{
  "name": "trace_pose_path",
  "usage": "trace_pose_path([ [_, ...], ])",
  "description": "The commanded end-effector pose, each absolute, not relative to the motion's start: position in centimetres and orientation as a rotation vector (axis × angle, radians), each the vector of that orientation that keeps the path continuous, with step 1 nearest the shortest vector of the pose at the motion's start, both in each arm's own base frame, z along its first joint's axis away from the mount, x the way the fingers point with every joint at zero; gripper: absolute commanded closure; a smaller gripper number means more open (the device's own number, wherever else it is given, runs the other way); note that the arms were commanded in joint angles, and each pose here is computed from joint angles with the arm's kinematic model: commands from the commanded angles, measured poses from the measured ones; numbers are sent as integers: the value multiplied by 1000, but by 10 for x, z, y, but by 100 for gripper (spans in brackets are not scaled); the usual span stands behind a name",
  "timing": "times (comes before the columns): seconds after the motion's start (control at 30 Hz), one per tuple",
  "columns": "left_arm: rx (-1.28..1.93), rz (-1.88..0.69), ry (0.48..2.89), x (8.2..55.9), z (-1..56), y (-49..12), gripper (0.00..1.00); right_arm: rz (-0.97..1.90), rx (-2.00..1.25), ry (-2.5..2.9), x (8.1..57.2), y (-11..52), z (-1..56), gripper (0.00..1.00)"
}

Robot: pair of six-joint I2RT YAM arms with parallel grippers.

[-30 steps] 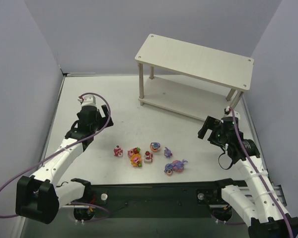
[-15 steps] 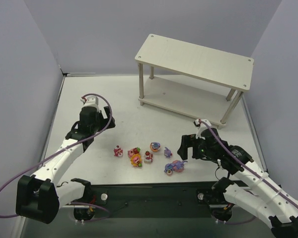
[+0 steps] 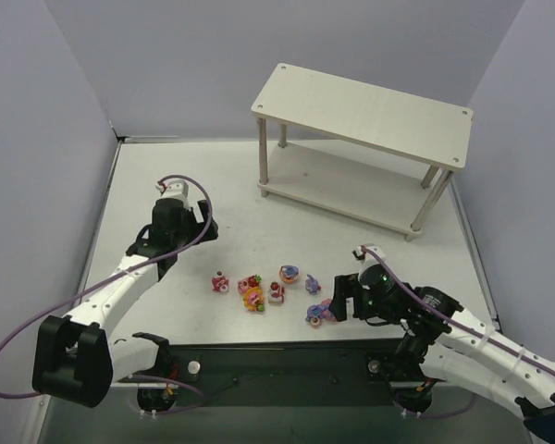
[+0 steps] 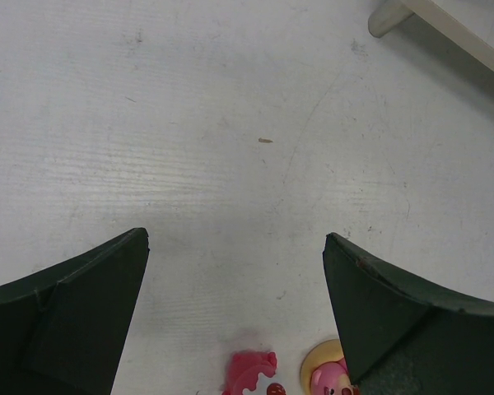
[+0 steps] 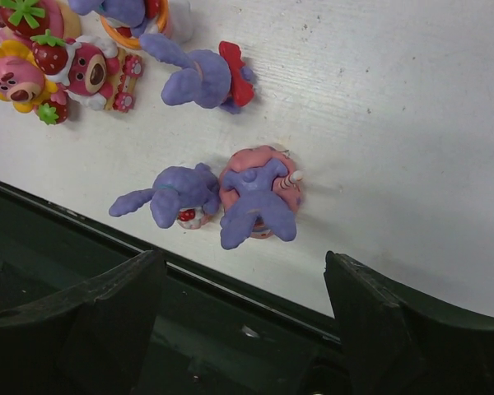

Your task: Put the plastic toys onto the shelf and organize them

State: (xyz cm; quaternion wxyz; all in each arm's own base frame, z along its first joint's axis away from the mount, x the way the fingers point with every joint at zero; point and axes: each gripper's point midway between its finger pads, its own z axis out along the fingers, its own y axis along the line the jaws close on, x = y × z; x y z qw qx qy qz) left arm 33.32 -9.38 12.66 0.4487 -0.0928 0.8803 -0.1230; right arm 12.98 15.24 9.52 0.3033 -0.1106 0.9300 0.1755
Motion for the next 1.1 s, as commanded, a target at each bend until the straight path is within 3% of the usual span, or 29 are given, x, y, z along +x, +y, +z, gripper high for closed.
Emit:
trace_pose_path([
  [0.0,-205,-347,2130,344,138,-100,3,436,-224,2533,119,146,78,23],
  [0.33,-191,-341,2139,347,139,-101,3,382,-110,2479,133,145,55,36],
  [0.77,-191,-340,2145,348,136,-102,3,311,-182,2425,147,156,40,40],
  [1.07,-192,-334,2146,346,134,-100,3,285,-220,2423,146,160,36,48],
])
